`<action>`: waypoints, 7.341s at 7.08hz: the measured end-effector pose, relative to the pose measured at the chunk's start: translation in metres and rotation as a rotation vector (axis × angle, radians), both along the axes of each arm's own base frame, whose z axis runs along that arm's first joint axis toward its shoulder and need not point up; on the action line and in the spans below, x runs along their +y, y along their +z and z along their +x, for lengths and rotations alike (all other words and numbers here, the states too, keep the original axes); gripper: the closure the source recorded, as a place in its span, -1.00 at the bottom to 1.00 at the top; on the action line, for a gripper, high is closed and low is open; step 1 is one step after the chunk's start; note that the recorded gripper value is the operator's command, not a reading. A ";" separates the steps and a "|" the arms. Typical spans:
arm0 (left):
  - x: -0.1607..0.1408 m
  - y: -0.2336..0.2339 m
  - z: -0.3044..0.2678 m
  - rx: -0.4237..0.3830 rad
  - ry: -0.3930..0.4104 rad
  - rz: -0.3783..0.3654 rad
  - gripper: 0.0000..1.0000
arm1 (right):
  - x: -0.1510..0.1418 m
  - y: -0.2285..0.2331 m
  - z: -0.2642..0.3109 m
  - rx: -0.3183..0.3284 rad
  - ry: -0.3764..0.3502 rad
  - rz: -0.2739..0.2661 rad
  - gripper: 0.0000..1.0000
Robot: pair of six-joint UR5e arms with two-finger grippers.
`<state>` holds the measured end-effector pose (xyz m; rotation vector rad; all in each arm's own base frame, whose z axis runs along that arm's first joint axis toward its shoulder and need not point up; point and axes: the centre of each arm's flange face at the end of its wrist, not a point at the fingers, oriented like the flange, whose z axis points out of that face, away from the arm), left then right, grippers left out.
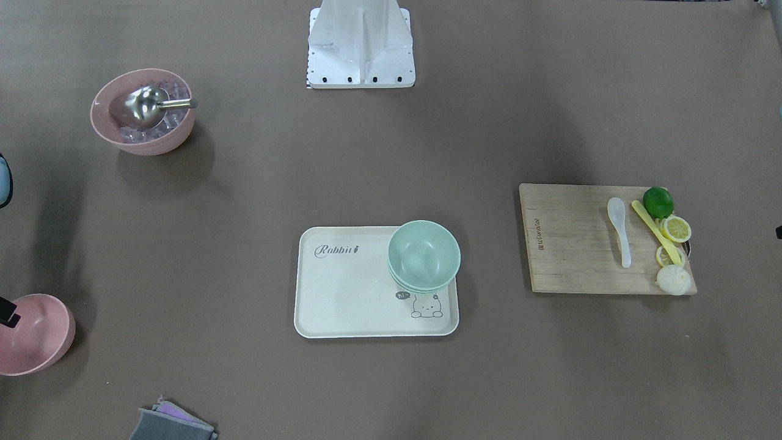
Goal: Stack pink bowl on green and place spoon
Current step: 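Move the right gripper down to the rim of the pink bowl, then lift the pink bowl with the right gripper while left gripper reaches toward spoon, then set pink bowl on green bowls while left gripper descends over white spoon, then grasp white spoon with left gripper, carry it over while right gripper withdraws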
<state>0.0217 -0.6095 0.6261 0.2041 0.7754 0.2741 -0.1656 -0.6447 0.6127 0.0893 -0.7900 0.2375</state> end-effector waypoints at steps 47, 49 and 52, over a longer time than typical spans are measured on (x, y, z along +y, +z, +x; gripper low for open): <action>0.042 -0.170 0.236 0.019 -0.041 -0.240 1.00 | 0.119 -0.455 -0.395 -0.464 0.190 -0.044 -0.98; 0.041 -0.170 0.236 0.019 -0.041 -0.240 1.00 | 0.118 -0.455 -0.395 -0.462 0.198 -0.033 -1.00; 0.035 -0.189 0.241 0.035 -0.045 -0.230 1.00 | 0.097 -0.448 -0.375 -0.454 0.238 -0.026 -1.00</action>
